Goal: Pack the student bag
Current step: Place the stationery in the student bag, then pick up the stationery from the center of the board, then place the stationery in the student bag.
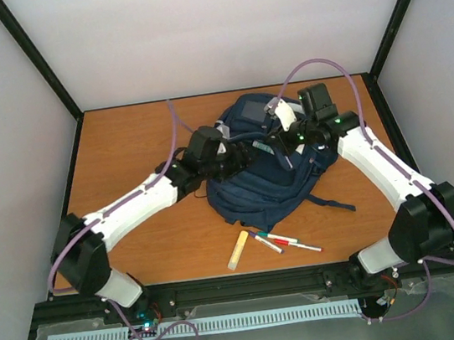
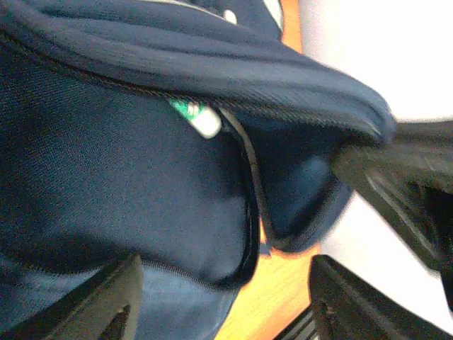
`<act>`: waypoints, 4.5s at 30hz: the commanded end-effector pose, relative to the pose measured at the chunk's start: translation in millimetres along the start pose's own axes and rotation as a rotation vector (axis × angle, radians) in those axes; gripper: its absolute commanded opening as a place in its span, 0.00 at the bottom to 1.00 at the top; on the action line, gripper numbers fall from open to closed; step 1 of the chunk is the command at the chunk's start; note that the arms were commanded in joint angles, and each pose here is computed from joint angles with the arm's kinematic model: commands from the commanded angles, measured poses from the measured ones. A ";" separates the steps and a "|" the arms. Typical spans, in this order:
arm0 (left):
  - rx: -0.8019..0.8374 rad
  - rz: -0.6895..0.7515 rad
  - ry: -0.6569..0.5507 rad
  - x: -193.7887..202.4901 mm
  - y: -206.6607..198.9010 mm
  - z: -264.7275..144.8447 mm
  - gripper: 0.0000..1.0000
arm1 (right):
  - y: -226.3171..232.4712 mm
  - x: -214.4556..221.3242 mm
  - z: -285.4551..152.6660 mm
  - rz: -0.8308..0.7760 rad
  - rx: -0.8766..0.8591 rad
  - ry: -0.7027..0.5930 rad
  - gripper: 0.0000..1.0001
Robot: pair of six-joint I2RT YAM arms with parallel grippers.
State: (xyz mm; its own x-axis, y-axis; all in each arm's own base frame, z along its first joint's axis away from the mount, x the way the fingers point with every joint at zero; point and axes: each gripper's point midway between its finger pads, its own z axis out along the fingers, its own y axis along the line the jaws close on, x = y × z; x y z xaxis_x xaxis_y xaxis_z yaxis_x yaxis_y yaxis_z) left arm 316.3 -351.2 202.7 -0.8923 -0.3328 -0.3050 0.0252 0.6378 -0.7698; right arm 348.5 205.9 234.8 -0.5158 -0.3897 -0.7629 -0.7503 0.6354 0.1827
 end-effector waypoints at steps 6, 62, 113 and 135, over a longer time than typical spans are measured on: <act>-0.147 0.388 0.173 50.9 47.5 -83.4 1.00 | 2.8 -27.1 -32.7 -0.140 0.074 -0.171 0.03; -0.649 0.793 0.529 202.4 155.3 -37.3 0.69 | -6.1 6.4 -9.4 -0.087 0.000 -0.130 0.03; -0.510 0.900 0.489 187.4 115.6 -58.6 0.22 | -10.7 11.9 -4.8 -0.066 -0.014 -0.113 0.03; 0.006 0.194 0.002 54.4 -14.9 -13.8 0.22 | -9.6 11.4 -6.0 -0.061 -0.019 -0.120 0.03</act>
State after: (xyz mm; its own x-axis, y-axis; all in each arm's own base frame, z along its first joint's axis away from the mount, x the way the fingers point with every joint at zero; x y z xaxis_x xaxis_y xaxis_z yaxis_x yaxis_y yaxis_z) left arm 230.6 -346.4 174.8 -0.8633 0.0093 -0.5046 0.3105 0.7980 -0.5166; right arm 338.4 194.5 219.9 -0.4539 -0.3611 -0.8146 -0.7840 0.5962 0.1726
